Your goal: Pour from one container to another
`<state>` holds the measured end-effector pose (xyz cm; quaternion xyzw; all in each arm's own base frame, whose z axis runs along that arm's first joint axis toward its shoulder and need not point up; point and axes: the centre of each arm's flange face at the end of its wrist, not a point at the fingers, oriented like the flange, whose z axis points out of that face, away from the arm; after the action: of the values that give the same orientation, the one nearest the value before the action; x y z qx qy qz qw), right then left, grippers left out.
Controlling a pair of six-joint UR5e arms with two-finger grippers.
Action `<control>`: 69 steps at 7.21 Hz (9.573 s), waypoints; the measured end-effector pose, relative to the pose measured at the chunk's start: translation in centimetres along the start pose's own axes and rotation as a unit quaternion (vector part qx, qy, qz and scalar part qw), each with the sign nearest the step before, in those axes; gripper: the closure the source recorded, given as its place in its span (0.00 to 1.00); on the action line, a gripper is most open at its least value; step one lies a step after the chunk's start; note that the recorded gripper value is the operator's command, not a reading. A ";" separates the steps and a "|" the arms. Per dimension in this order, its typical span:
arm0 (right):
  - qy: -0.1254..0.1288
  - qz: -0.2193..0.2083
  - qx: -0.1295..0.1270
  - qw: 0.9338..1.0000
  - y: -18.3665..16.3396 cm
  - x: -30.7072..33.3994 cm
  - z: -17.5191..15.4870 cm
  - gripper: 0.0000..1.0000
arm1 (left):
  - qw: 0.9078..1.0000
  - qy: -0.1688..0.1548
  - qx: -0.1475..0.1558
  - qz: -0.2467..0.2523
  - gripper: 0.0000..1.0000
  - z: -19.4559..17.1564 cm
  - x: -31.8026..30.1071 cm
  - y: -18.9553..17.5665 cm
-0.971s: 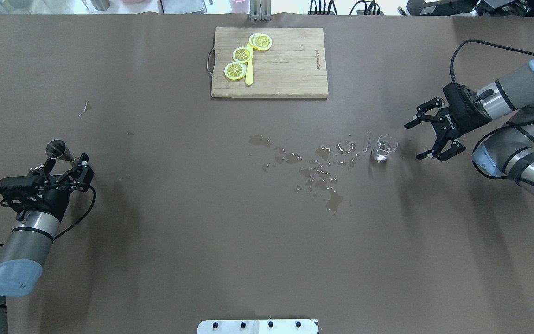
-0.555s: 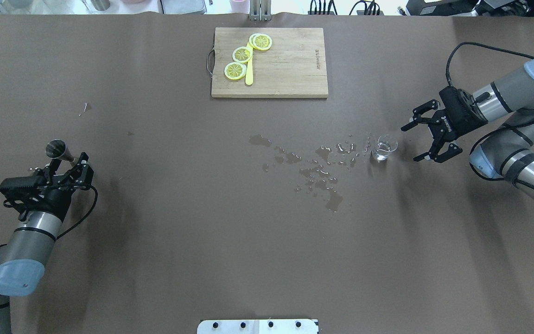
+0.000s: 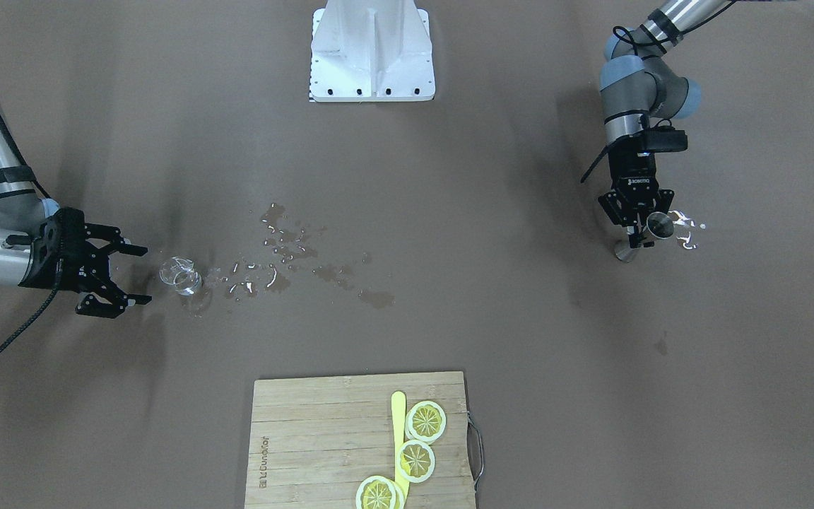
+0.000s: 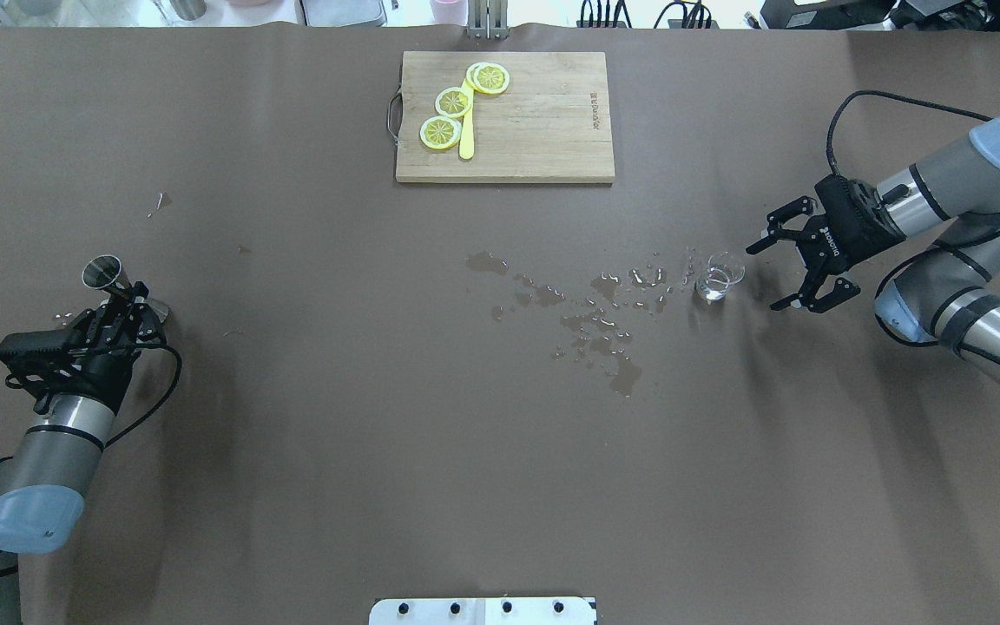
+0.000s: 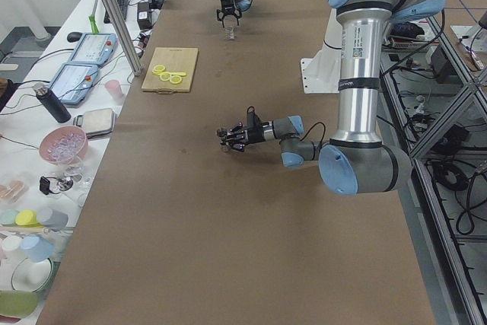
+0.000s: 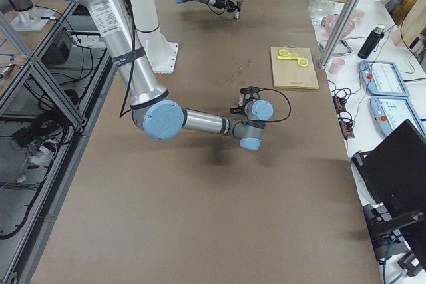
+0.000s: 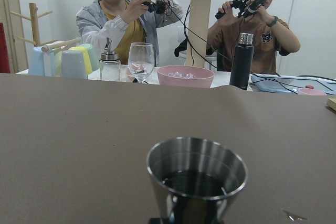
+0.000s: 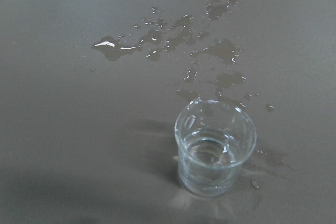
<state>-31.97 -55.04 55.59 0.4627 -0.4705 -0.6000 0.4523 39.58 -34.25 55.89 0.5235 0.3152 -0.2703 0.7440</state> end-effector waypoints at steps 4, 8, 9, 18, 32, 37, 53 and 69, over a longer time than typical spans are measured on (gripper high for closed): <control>0.013 -0.009 0.002 1.000 -0.6 0.5 0.2 0.02 | 0.999 0.047 0.010 0.014 1.00 -2.3 3.6 -4.8; 0.021 -0.028 0.028 0.999 -0.2 -0.8 -0.4 0.01 | 0.994 0.101 0.011 0.042 1.00 -2.9 10.3 -4.9; 0.022 -0.027 0.032 0.999 0.2 -1.1 -0.4 0.01 | 0.990 0.131 0.007 0.061 1.00 -3.2 14.9 -4.8; 0.024 -0.023 0.042 0.999 -0.1 -0.1 0.8 0.02 | 0.934 0.296 -0.028 0.195 1.00 -5.0 31.4 -4.8; 0.033 -0.018 0.044 0.998 -2.5 0.9 4.5 0.16 | 0.887 0.406 0.041 0.215 1.00 -4.0 34.0 -8.7; 0.032 -0.003 0.043 0.999 -1.9 0.5 4.5 0.23 | 0.888 0.400 0.035 0.224 1.00 -2.4 38.8 -7.3; 0.028 0.042 0.044 0.998 -1.9 0.2 4.7 0.85 | 0.880 0.425 0.046 0.207 1.00 -3.5 35.6 -8.6; 0.182 0.074 -0.107 0.975 -27.0 -1.1 -3.9 1.00 | 0.878 0.417 0.051 0.229 1.00 -2.7 35.3 -8.3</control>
<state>-30.83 -50.50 28.67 0.4770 -0.3464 -0.5175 0.6202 56.15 -36.75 23.62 0.6826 0.4531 0.1348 0.5574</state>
